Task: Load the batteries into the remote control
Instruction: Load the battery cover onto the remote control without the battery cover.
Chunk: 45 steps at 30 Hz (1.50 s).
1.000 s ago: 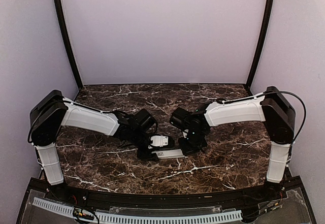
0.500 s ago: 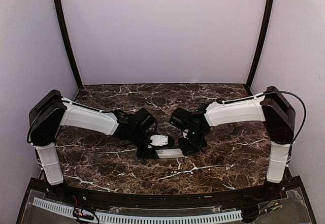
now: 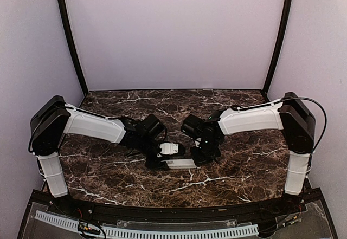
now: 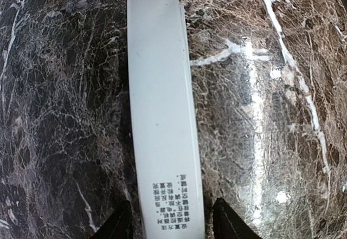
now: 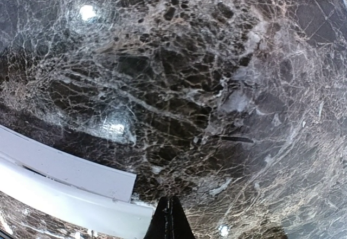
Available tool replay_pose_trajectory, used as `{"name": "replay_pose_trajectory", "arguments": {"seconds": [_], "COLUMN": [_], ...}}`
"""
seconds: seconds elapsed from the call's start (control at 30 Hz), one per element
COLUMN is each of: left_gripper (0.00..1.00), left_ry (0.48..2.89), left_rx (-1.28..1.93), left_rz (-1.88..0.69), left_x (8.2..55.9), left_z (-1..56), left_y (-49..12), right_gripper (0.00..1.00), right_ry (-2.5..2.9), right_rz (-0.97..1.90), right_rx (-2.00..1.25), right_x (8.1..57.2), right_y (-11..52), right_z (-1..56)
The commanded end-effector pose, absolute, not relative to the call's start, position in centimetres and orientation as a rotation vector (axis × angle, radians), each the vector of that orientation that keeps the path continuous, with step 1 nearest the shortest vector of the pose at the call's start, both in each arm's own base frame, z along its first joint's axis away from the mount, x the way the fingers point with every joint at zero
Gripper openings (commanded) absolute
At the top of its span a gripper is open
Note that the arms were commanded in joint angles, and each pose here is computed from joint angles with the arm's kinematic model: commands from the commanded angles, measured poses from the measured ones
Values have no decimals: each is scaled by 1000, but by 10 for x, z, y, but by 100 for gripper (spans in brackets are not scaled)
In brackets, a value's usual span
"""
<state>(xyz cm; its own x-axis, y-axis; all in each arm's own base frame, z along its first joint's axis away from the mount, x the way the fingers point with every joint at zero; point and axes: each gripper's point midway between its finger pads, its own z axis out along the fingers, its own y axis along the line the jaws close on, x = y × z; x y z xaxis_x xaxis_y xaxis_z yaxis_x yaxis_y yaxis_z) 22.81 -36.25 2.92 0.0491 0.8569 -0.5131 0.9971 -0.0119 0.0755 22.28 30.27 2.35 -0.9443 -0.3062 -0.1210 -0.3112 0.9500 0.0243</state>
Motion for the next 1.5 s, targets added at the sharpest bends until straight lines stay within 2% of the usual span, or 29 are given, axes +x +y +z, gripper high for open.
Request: {"name": "replay_pose_trajectory", "arguments": {"seconds": [0.0, 0.23, 0.77, 1.1, 1.33, 1.47], "left_gripper": [51, 53, 49, 52, 58, 54], "left_ry": [1864, 1868, 1868, 1874, 1873, 1871], "left_rx": [1963, 1958, 1952, 1957, 1959, 1963], "left_rz": [-510, -474, -461, -464, -466, -459], "left_x": [215, 220, 222, 222, 221, 221], "left_z": [32, 30, 30, 28, 28, 27], "left_y": [-355, -353, -354, -354, -354, -353], "right_gripper": [0, 0, 0, 0, 0, 0], "right_ry": [2974, 2972, 2966, 2968, 2968, 2967], "right_rz": [97, 124, 163, 178, 167, 61], "right_rx": [-483, -483, -525, -518, -509, -496], "right_x": [222, 220, 217, 215, 216, 219], "right_y": [309, 311, 321, 325, 324, 309], "right_z": [28, 29, 29, 29, 28, 28]}}
